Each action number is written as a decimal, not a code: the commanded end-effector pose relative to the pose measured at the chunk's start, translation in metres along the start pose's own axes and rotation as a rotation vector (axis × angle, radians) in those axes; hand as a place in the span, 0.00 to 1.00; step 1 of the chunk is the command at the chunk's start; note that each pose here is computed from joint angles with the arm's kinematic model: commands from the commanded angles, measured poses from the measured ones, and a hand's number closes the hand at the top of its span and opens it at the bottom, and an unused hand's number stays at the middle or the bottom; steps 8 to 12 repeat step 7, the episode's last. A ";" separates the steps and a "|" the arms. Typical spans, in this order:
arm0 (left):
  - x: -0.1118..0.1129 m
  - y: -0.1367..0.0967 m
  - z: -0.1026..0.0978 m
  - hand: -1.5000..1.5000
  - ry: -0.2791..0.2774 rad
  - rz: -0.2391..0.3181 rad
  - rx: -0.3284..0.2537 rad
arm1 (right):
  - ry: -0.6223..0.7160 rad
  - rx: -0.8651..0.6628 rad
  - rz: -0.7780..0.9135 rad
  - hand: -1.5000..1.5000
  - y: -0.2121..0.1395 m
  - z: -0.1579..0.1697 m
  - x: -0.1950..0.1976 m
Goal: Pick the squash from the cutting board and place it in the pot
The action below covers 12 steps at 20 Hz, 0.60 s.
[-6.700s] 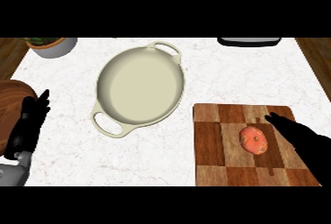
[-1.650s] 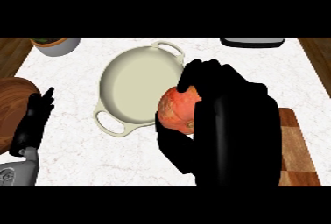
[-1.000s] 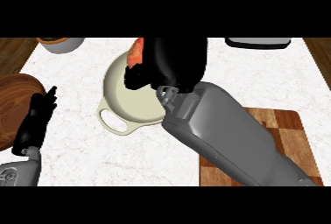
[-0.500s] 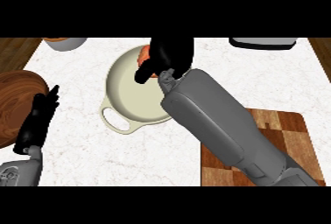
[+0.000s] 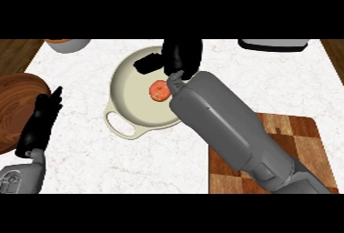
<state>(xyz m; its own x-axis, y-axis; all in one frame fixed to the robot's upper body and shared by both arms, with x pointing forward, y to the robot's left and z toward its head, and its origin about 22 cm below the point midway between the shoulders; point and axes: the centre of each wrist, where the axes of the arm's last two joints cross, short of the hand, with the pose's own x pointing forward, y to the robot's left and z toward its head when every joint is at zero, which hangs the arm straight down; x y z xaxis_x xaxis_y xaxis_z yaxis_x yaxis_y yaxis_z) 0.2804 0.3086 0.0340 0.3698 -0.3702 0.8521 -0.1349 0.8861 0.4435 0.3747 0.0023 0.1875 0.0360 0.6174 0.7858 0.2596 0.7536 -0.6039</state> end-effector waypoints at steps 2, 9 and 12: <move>-0.008 -0.001 0.004 0.50 0.031 0.007 0.031 | 0.015 -0.194 -0.242 0.00 -0.005 -0.005 -0.006; -0.015 0.012 0.006 0.50 0.040 0.010 0.045 | 0.033 -0.302 -0.299 0.00 -0.022 -0.019 -0.045; -0.015 0.012 0.006 0.50 0.040 0.010 0.045 | 0.033 -0.302 -0.299 0.00 -0.022 -0.019 -0.045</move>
